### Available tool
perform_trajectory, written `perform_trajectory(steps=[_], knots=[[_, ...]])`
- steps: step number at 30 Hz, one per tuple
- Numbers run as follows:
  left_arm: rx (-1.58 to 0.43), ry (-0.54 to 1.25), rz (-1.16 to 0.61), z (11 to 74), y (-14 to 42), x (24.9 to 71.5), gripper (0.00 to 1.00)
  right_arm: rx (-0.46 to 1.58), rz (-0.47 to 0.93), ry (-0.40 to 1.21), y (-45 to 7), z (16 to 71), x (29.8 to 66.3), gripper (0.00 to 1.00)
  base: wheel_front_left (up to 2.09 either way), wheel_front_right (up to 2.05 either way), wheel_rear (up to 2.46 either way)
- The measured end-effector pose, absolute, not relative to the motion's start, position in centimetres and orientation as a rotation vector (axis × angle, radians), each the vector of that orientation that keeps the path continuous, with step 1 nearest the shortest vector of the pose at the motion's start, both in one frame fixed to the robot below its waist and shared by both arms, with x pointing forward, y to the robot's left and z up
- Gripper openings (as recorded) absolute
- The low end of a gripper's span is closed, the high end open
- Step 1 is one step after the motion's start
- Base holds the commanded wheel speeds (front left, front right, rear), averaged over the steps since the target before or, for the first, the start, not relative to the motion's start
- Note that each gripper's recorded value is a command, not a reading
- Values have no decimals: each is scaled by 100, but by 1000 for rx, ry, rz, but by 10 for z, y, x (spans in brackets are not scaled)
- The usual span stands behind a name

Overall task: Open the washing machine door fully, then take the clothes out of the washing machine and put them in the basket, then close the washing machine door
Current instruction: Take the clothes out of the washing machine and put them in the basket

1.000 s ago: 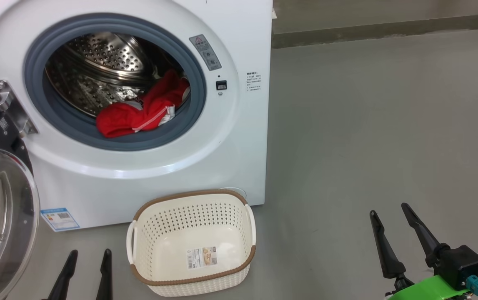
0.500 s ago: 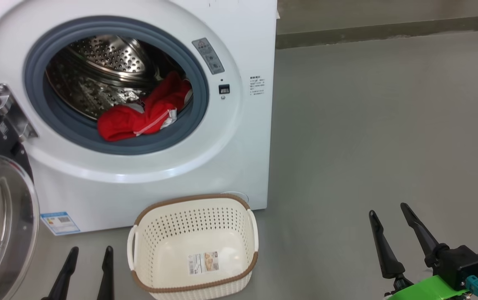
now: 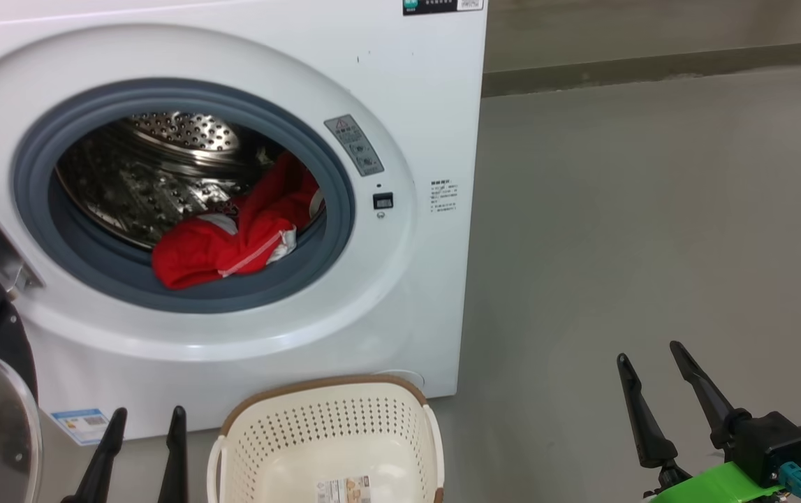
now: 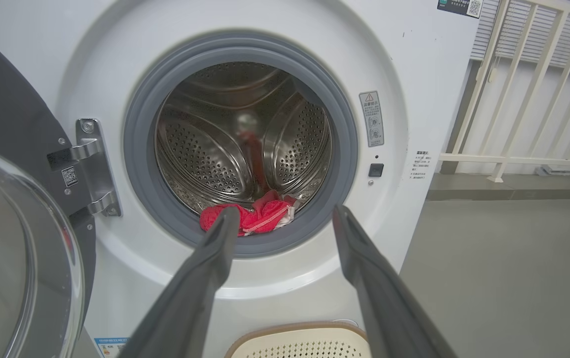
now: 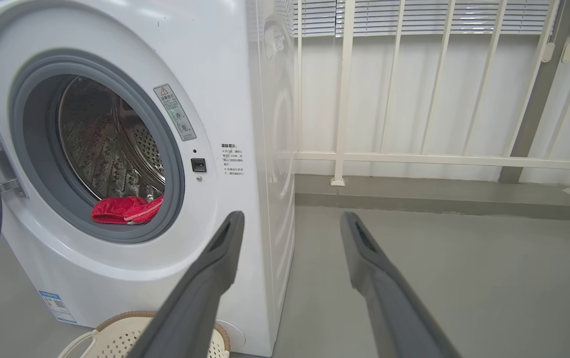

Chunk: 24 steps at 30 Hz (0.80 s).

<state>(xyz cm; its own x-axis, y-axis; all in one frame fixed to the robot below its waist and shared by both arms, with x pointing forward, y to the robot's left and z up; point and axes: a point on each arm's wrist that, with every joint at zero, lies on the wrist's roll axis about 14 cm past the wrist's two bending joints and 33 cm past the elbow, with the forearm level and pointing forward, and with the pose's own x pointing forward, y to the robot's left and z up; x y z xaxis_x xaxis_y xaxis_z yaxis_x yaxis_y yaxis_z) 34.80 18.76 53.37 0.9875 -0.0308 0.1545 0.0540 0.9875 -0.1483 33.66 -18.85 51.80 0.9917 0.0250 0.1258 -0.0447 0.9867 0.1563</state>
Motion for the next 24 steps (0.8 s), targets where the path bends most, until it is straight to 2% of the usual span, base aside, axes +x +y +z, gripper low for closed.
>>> perform_trajectory(steps=[6,24], knots=[[-153,-165,-39,537,188,347,100,159,39,-127,-188,519,336,100,53,-53,0],[-154,-161,-27,535,190,345,100,156,62,-113,-181,515,340,100,0,0,0]])
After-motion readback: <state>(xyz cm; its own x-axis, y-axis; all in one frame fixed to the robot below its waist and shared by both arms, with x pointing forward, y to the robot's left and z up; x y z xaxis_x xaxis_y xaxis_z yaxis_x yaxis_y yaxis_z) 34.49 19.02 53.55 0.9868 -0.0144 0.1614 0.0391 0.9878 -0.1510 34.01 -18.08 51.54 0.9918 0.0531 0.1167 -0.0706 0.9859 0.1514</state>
